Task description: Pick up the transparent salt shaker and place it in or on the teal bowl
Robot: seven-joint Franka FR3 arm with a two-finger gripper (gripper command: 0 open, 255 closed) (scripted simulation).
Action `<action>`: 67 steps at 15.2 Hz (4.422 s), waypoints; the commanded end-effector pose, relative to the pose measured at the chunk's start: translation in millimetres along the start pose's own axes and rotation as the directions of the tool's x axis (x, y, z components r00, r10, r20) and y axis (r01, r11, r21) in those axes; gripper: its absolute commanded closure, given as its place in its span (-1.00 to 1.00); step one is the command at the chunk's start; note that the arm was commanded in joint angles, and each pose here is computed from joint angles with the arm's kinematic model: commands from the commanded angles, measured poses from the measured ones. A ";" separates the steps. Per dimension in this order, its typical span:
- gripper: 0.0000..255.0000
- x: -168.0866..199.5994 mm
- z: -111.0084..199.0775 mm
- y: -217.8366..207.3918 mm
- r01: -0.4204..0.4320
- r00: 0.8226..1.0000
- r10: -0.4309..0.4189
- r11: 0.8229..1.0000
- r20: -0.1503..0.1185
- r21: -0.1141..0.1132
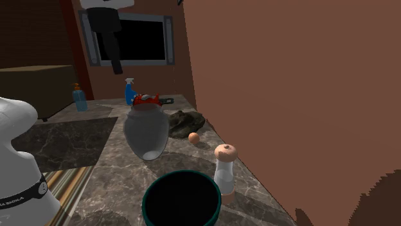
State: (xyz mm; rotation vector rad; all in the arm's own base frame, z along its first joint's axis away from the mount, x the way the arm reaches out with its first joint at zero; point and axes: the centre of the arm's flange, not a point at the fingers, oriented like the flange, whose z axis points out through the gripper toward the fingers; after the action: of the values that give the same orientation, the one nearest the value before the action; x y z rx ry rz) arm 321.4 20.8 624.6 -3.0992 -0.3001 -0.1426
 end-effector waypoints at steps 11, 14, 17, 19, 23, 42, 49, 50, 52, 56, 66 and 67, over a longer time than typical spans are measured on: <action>-1.00 90.2 69.1 67.7 -0.068 0.998 0.068 0.998 0.008 -0.008; -1.00 116.2 89.9 89.3 -0.088 0.996 0.088 0.996 0.010 -0.010; -1.00 141.8 110.7 111.5 -0.109 0.994 0.109 0.994 0.012 -0.012; -1.00 158.5 124.6 126.5 -0.122 0.992 0.122 0.992 0.014 -0.014; -1.00 191.3 152.3 157.5 -0.149 0.989 0.149 0.989 0.017 -0.017; -1.00 255.5 250.2 225.7 -0.205 0.978 0.205 0.979 0.022 -0.024; 1.00 255.5 250.2 225.8 -0.205 0.978 0.205 0.979 0.022 -0.024; 1.00 255.5 250.2 225.8 -0.205 0.978 0.205 0.979 0.022 -0.024; 1.00 255.5 250.1 225.8 -0.205 0.978 0.205 0.979 0.022 -0.024; 1.00 255.4 250.3 225.7 -0.205 0.978 0.205 0.979 0.022 -0.024; 1.00 260.0 202.9 225.0 -0.205 0.978 0.205 0.979 0.022 -0.024; 1.00 260.5 197.7 224.9 -0.205 0.978 0.205 0.979 0.022 -0.024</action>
State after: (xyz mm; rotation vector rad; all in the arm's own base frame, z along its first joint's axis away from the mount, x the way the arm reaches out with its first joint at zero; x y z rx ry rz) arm 637.3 -143.7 442.8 -3.1300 0.0217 -0.1040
